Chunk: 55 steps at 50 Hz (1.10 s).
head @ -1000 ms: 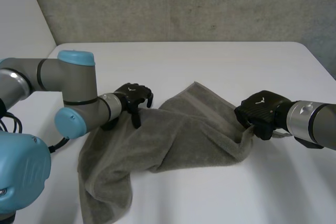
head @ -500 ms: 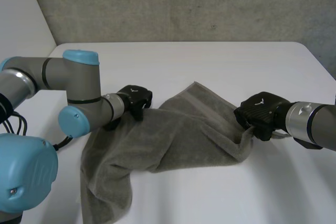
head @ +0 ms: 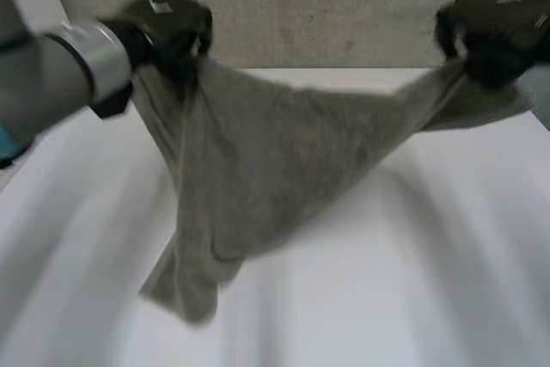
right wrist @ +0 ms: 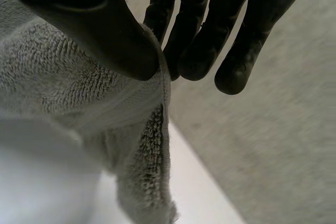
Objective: Fold the towel.
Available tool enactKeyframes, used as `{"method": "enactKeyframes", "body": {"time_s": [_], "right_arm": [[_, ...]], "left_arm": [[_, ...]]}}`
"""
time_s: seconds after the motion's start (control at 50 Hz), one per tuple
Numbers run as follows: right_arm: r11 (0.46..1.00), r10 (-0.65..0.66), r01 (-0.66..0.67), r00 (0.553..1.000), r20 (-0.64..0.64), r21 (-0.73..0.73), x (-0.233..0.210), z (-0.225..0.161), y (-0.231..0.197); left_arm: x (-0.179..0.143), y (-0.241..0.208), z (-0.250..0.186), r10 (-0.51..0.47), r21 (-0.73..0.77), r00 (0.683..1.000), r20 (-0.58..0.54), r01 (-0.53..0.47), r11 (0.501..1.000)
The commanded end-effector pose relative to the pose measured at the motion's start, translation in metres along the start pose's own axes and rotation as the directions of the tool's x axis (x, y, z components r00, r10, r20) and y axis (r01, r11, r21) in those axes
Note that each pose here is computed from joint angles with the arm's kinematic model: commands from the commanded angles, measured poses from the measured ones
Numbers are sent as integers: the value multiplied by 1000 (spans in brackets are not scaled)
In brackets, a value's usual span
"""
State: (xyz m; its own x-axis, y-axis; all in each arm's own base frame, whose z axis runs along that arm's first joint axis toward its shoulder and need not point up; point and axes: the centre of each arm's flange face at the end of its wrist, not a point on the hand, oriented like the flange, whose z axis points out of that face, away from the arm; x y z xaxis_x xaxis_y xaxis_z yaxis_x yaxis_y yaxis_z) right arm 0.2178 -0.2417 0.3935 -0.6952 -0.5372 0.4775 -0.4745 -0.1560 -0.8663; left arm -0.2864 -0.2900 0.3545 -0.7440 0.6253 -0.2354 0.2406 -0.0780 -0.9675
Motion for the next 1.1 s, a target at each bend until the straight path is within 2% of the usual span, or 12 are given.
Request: {"method": "enactKeyframes", "body": {"time_s": [0.02,0.2,0.34,0.48,0.58,0.68,0.76,0.84,0.88,0.96,1.06,1.1], "right_arm": [[997,-11,15,999,-50,73,18,-26,-47],[996,18,-12,998,-57,90,26,-9,-49],[1000,20,-19,995,103,-15,-9,42,-12],[985,-27,55,985,168,-162,-30,92,44],[984,-118,122,992,35,-128,-23,126,50],[980,-173,189,960,-219,54,1,150,18],[925,-121,267,883,-454,272,33,144,-33],[883,-81,303,850,-521,358,39,135,-58],[877,-80,304,856,-512,372,33,129,-66],[921,-129,268,896,-425,284,18,135,-45],[975,-178,204,953,-247,87,-11,145,5],[979,-198,191,976,-97,-76,-35,146,45]], "left_arm": [[-7,-62,-48,41,161,997,62,-51,986],[-26,-64,-53,36,159,992,123,-55,986],[-37,2,-15,-5,-21,994,105,8,1000],[-44,44,30,-17,-49,995,102,22,999],[-63,47,64,12,38,983,182,-20,999],[-90,14,83,30,215,940,341,-109,970],[-104,-38,80,-6,427,889,457,-214,879],[-78,-83,68,-40,585,897,441,-254,770],[-73,-86,66,-42,597,900,433,-252,762],[-67,-70,68,-28,565,916,400,-222,795],[-48,-14,83,30,440,959,282,-157,884],[-33,37,88,49,310,982,181,-105,945]]}}
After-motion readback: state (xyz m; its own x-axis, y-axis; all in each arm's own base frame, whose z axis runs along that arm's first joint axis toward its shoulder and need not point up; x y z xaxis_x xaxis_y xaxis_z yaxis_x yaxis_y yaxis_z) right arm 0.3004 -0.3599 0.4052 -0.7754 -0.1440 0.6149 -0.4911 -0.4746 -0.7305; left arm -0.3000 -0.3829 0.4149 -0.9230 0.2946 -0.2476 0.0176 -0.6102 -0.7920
